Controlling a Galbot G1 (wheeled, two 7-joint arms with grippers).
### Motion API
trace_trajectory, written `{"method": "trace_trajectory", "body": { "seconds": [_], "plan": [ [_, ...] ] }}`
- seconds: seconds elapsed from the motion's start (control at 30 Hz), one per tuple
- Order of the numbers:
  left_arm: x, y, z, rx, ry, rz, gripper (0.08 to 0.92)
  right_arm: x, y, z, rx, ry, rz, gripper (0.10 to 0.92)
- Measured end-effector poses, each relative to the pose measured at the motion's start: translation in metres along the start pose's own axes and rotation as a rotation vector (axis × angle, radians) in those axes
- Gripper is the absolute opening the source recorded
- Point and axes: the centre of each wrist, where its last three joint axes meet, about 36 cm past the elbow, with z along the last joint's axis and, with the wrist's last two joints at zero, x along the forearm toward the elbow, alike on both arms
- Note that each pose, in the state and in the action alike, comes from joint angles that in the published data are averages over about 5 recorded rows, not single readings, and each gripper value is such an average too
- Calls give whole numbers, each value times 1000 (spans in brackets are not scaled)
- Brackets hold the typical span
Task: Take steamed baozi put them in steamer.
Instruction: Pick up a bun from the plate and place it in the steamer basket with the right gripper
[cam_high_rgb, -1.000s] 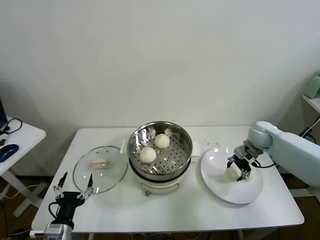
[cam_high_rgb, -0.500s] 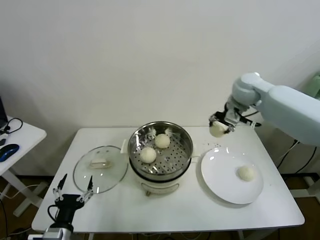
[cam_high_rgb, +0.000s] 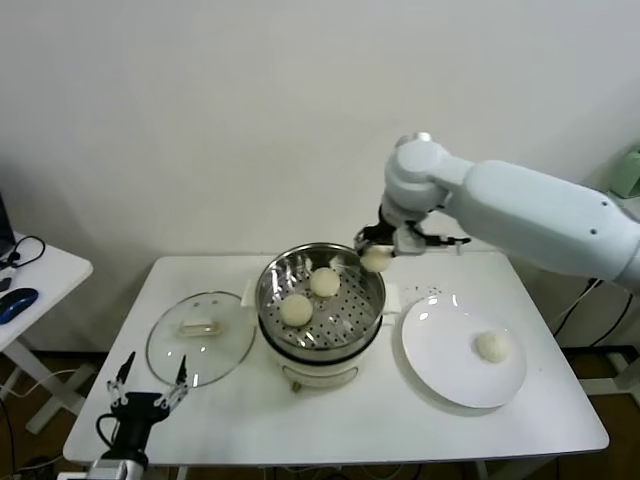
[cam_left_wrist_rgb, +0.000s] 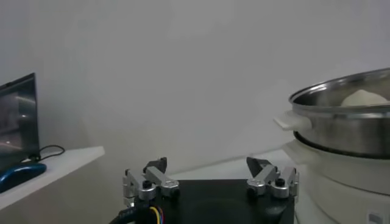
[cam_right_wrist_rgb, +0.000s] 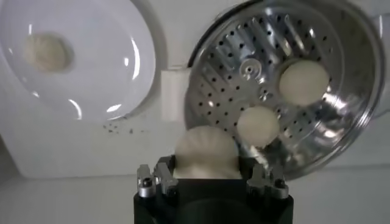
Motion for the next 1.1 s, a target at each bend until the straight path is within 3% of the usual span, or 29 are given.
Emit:
{"method": "trace_trajectory", "body": {
  "seconds": [0.43, 1.1],
  "plan": [
    [-2, 1, 0, -4, 5, 2, 823, -54, -73, -25, 159, -106, 12, 679],
    [-2, 0, 3, -3, 24, 3, 823, -83, -89, -49, 212, -186, 9, 679]
  ]
}}
